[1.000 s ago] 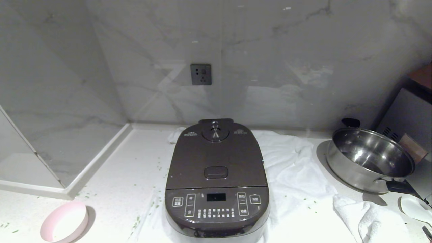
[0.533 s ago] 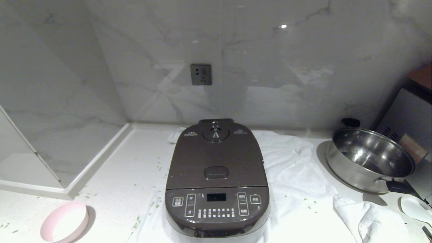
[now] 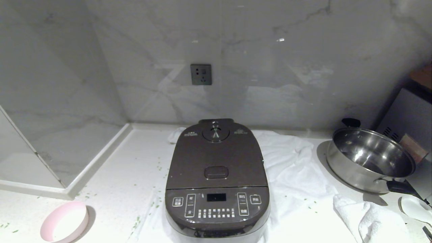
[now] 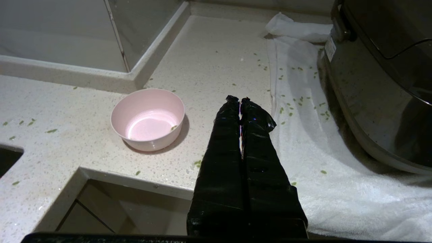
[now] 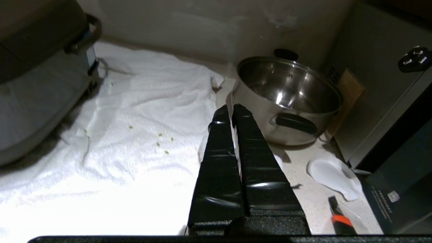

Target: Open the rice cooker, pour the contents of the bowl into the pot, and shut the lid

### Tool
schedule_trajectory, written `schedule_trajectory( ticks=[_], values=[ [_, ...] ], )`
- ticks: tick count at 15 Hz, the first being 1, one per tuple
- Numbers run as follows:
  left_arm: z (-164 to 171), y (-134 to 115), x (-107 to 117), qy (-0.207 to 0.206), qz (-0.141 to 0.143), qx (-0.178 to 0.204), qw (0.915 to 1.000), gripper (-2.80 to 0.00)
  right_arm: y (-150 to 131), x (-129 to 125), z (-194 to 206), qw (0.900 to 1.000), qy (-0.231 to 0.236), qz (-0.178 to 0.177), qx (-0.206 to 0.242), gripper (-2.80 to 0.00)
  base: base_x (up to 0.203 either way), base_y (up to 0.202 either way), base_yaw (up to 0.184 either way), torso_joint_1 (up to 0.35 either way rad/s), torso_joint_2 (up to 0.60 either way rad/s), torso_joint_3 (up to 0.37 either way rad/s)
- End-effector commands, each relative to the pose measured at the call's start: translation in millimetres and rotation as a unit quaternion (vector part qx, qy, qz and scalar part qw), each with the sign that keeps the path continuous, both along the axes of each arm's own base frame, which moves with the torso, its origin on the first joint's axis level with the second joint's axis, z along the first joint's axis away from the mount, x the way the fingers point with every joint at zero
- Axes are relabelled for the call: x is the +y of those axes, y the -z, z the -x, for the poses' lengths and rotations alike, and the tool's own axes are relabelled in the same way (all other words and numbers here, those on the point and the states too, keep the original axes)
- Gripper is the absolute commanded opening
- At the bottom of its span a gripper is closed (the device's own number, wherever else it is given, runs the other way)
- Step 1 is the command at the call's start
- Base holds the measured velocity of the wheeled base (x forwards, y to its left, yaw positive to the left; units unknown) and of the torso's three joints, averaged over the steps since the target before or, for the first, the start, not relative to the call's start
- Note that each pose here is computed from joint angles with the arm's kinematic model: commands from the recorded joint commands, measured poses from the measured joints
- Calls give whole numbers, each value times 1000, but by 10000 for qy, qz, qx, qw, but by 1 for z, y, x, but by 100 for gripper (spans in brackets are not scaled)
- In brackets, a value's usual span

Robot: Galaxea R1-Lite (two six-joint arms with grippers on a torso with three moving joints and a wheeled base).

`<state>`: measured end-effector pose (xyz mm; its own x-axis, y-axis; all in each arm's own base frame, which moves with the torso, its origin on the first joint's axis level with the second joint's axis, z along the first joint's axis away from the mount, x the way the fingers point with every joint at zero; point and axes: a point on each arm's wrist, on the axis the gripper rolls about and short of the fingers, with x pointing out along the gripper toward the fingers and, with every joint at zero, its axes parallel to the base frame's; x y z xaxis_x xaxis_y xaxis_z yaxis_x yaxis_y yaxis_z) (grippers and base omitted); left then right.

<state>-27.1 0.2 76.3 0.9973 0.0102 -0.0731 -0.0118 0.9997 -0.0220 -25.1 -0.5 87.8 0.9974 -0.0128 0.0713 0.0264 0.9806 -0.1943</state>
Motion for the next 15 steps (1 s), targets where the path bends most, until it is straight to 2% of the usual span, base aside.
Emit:
schedule_trajectory(
  ticks=[1, 2, 4, 15],
  values=[
    [0, 0, 0, 5, 1, -5, 10000, -280, 7, 1, -2, 9997, -195, -131, 64, -280, 0, 0, 0, 0, 0, 0],
    [0, 0, 0, 5, 1, -5, 10000, -280, 12, 1, -2, 9990, -244, -188, 338, -280, 0, 0, 0, 0, 0, 0],
    [0, 0, 0, 5, 1, -5, 10000, -280, 14, 1, -2, 9964, -267, -639, 499, -280, 0, 0, 0, 0, 0, 0],
    [0, 0, 0, -3, 1, -5, 10000, -280, 13, 1, -2, 9952, -198, -833, 474, -280, 0, 0, 0, 0, 0, 0]
  ],
)
